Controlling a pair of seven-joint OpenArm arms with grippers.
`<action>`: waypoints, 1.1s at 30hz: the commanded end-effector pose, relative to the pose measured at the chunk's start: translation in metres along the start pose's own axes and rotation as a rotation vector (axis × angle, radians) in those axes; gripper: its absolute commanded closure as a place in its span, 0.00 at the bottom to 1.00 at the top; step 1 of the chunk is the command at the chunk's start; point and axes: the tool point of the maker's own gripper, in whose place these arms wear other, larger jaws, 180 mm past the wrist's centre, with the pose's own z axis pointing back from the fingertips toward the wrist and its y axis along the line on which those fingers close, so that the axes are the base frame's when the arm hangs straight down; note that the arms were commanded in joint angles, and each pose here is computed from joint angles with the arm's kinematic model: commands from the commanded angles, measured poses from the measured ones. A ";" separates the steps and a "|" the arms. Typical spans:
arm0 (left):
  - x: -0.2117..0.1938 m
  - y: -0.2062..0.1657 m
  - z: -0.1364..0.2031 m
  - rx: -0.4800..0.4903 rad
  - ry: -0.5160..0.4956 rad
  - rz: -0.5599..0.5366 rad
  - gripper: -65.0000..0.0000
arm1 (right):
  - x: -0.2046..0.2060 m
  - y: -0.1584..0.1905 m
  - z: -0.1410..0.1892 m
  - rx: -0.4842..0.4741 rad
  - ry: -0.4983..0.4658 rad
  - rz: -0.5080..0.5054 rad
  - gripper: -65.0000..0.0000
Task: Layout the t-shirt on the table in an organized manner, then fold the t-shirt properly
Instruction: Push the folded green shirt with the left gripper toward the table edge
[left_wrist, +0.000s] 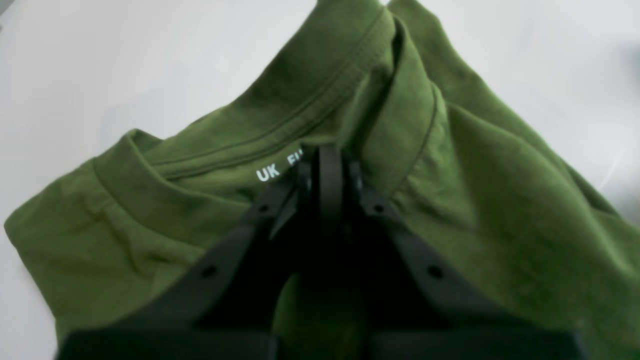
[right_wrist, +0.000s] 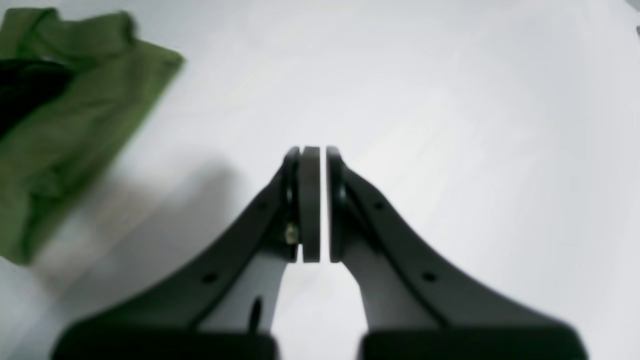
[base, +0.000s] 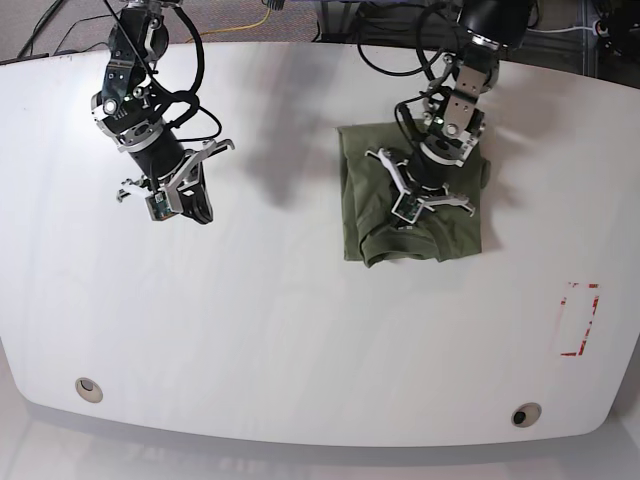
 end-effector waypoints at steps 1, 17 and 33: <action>-0.015 0.024 0.008 0.045 0.055 -0.014 1.00 | 0.020 0.002 0.004 0.006 -0.068 0.013 0.98; 0.049 0.049 0.030 0.106 -0.113 0.027 1.00 | 0.019 0.002 0.004 0.008 -0.065 0.014 0.98; 0.059 -0.016 0.023 0.085 -0.124 0.207 1.00 | 0.020 0.002 0.004 0.007 -0.066 0.015 0.98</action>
